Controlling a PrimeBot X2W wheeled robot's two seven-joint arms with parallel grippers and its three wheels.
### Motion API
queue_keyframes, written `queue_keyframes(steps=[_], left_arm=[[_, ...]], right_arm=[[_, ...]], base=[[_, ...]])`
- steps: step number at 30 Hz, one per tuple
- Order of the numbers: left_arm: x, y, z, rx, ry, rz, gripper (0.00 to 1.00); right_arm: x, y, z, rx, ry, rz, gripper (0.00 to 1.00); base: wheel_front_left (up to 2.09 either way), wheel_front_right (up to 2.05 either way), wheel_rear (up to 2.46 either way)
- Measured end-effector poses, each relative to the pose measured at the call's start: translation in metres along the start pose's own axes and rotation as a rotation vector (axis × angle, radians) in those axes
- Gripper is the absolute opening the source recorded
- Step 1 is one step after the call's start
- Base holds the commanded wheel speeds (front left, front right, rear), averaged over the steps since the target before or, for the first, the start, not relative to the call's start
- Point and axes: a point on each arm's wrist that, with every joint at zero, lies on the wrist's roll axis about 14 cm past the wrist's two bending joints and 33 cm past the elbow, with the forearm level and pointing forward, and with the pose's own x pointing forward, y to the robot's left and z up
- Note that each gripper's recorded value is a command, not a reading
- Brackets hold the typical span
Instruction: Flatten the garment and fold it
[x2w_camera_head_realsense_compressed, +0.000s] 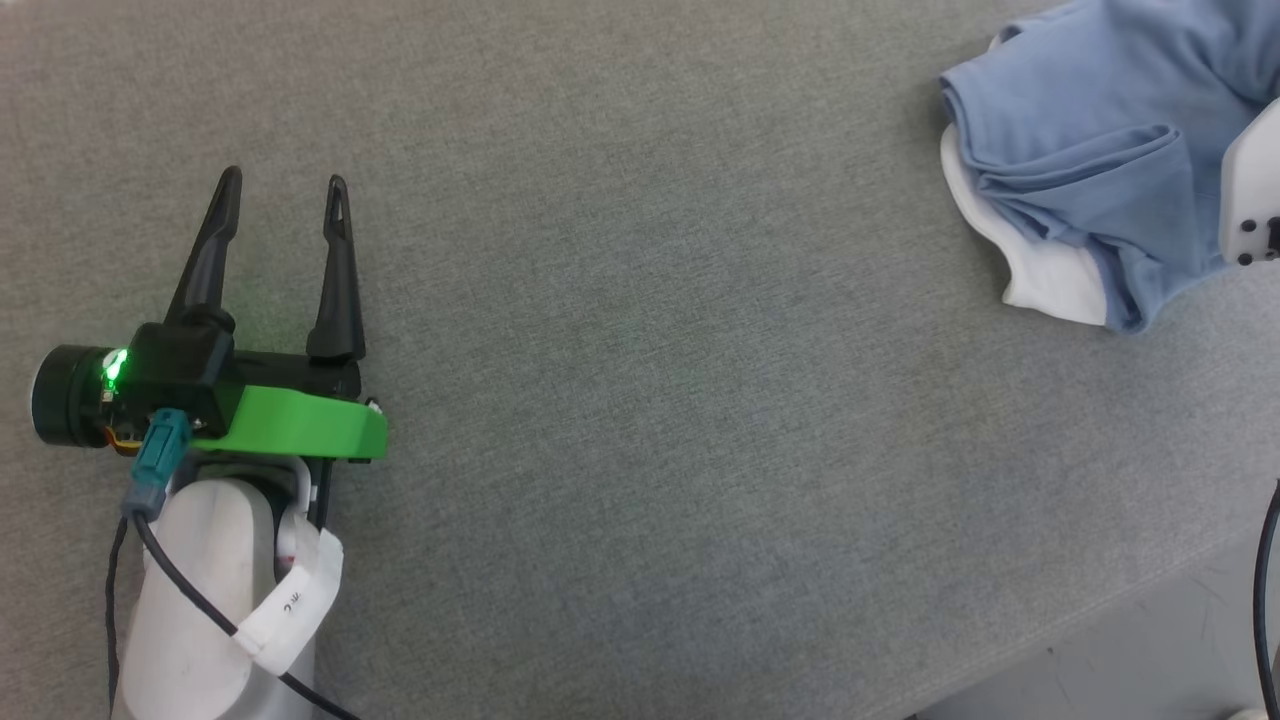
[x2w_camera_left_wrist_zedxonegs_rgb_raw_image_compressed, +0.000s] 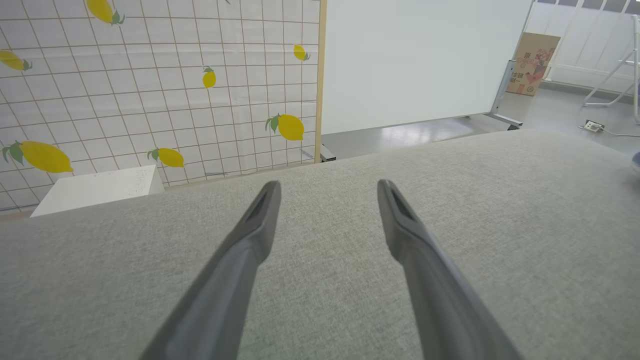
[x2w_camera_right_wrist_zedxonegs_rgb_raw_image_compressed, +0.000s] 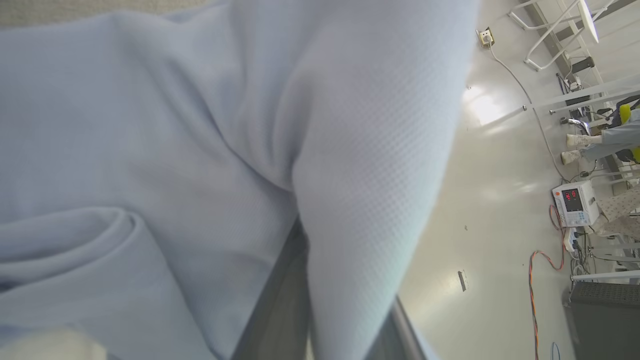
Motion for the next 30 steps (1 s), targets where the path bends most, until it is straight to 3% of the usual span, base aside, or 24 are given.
queue_keyframes(steps=[1,2,3,15,21,30], left_arm=[[0.000,0.000,-0.003,-0.003,0.005,0.000,1.00],[0.000,0.001,-0.006,-0.003,0.010,0.001,1.00],[-0.001,0.002,-0.007,-0.002,0.014,0.003,1.00],[-0.029,0.001,0.009,-0.029,0.039,0.056,1.00],[-0.055,0.002,0.034,-0.036,0.024,0.097,1.00],[-0.099,0.016,0.076,-0.027,-0.032,0.185,1.00]], right_arm=[[0.002,0.000,-0.001,0.013,0.001,-0.005,0.00],[0.004,0.000,-0.001,0.010,-0.001,-0.010,0.47],[0.006,0.001,-0.002,0.010,-0.002,-0.013,1.00],[-0.013,-0.004,0.001,0.061,-0.128,0.009,1.00],[-0.044,0.017,0.020,0.194,-0.338,0.106,1.00],[-0.127,0.053,0.070,0.355,-0.775,0.280,1.00]], base=[[0.00,0.00,0.00],[0.00,0.00,0.00],[0.00,0.00,0.00],[0.00,0.00,0.00],[0.00,0.00,0.00],[0.00,0.00,0.00]])
